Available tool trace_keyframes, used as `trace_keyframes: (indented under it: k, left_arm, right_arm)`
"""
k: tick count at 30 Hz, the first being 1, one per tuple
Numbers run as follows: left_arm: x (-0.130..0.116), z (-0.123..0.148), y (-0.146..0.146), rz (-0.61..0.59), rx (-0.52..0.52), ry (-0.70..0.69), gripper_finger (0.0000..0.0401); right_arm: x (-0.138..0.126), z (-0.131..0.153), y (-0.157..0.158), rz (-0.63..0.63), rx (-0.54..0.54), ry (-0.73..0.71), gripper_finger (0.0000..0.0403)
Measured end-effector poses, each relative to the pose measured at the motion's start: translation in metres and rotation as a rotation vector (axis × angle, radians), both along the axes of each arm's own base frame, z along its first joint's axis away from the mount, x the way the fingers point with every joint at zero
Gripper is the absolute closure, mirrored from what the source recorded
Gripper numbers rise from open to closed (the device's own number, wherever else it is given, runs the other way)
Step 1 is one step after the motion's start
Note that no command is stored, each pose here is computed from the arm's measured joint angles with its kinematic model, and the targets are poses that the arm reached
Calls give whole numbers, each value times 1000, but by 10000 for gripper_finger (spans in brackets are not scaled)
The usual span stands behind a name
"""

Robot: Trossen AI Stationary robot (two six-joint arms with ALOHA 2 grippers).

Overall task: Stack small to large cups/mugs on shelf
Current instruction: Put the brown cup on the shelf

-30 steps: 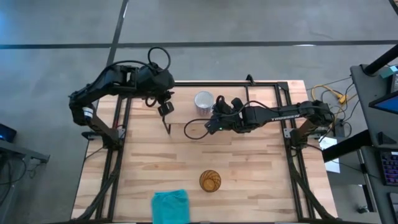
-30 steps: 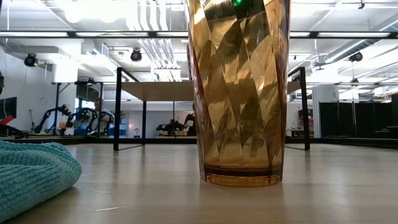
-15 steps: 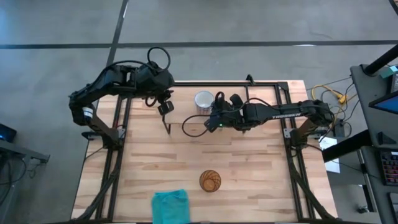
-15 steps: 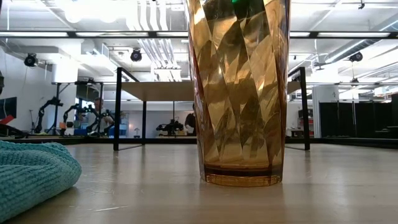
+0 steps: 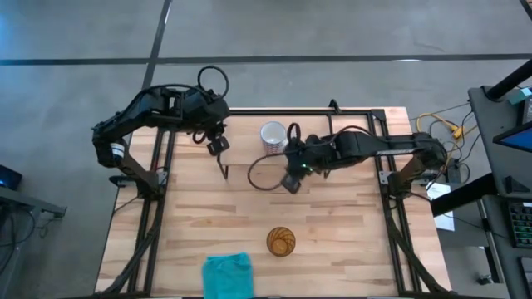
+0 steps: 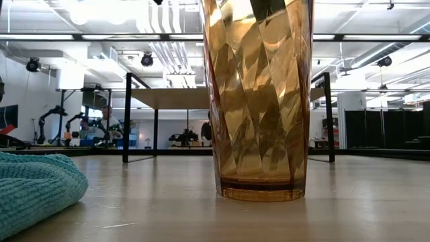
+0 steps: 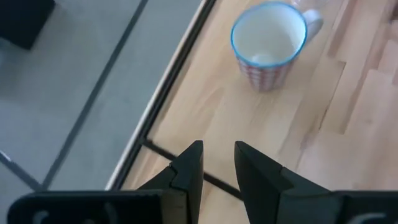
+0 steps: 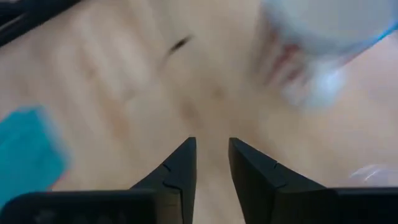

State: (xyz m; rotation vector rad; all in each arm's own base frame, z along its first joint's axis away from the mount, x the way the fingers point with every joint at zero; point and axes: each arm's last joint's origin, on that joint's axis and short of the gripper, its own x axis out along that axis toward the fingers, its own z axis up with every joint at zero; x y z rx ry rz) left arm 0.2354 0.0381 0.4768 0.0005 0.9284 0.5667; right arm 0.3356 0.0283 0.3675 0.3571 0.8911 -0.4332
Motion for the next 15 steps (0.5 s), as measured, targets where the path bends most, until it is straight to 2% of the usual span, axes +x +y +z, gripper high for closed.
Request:
trace_keyframes:
  k: [3, 6, 11, 15]
  left_arm:
    - [-1, 0, -1, -13, -33, -10, 324]
    - [-3, 1, -2, -26, -49, -15, 324]
    - [-2, 1, -4, -33, -78, -23, 324]
    - [0, -1, -11, -32, -195, -58, 324]
  right_arm:
    - [-6, 8, 17, 88, 146, 27, 320]
    - [-9, 13, 35, 193, 234, 24, 324]
    - [-14, 10, 60, 272, 262, 40, 325]
    - [-16, -2, 65, 238, 282, 91, 326]
